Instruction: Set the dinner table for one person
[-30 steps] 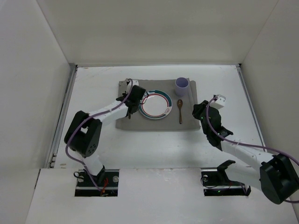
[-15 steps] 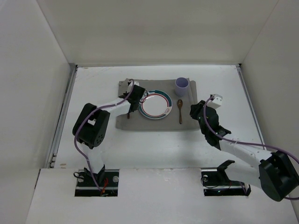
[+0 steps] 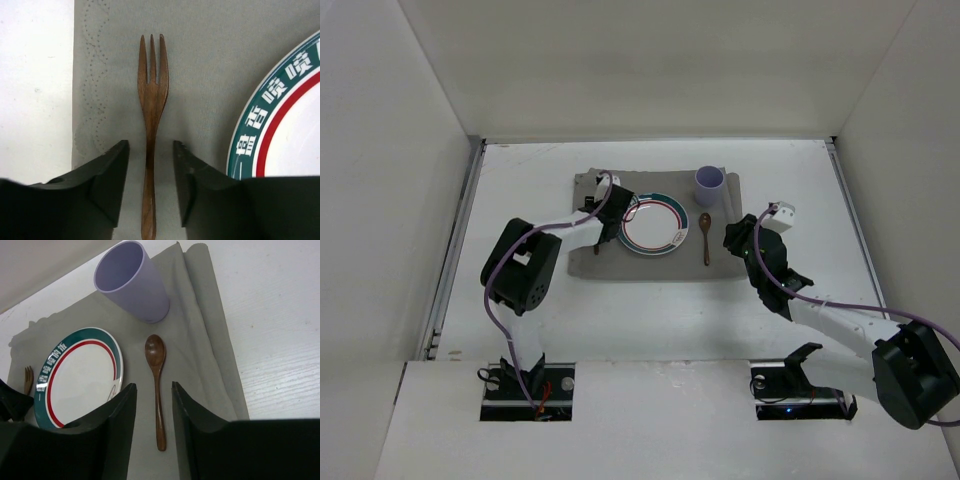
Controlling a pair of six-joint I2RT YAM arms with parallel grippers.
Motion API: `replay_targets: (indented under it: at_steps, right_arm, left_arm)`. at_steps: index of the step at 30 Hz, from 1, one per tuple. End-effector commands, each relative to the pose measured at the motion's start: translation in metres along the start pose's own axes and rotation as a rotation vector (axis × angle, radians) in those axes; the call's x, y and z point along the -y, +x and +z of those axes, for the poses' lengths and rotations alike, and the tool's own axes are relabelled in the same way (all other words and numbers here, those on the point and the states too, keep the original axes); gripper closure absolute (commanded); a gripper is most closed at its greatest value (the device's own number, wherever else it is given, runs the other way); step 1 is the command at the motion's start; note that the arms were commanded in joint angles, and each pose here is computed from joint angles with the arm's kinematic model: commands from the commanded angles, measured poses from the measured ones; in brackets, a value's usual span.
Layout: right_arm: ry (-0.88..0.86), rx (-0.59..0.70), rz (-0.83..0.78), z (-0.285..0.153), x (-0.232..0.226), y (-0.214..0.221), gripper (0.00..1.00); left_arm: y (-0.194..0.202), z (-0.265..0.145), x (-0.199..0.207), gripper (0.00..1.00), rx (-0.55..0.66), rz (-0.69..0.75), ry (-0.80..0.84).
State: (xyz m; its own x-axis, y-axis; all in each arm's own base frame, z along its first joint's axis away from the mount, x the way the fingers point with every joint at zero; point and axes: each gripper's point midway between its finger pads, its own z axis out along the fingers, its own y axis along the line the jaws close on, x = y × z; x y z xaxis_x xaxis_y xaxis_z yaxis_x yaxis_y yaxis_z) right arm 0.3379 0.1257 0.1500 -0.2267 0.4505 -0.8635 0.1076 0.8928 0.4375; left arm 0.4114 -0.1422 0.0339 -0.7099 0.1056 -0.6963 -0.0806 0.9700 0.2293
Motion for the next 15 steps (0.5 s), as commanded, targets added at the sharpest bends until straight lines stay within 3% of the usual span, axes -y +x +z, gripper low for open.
replay_targets:
  at_steps: [1, 8, 9, 10, 15]
  right_arm:
    - [-0.058, 0.086, 0.047, -0.001, -0.022, -0.032, 0.56]
    - [-0.059, 0.102, 0.060, -0.005, -0.019, -0.037, 0.51]
    - [-0.059, 0.105, 0.062, -0.006, -0.019, -0.038, 0.50]
    - [-0.061, 0.107, 0.063, -0.006, -0.019, -0.039, 0.50]
    - [-0.056, 0.111, 0.071, -0.006, -0.017, -0.040, 0.49]
  left_arm:
    - [-0.014, -0.022, -0.002, 0.58, 0.068, -0.028, 0.004]
    - [-0.031, -0.068, -0.017, 0.33, 0.208, -0.090, -0.015]
    - [-0.033, -0.075, -0.019, 0.23, 0.228, -0.104, -0.014]
    - [-0.034, -0.082, -0.021, 0.00, 0.246, -0.119, -0.006]
    - [-0.029, -0.109, -0.031, 0.00, 0.289, -0.190, 0.047]
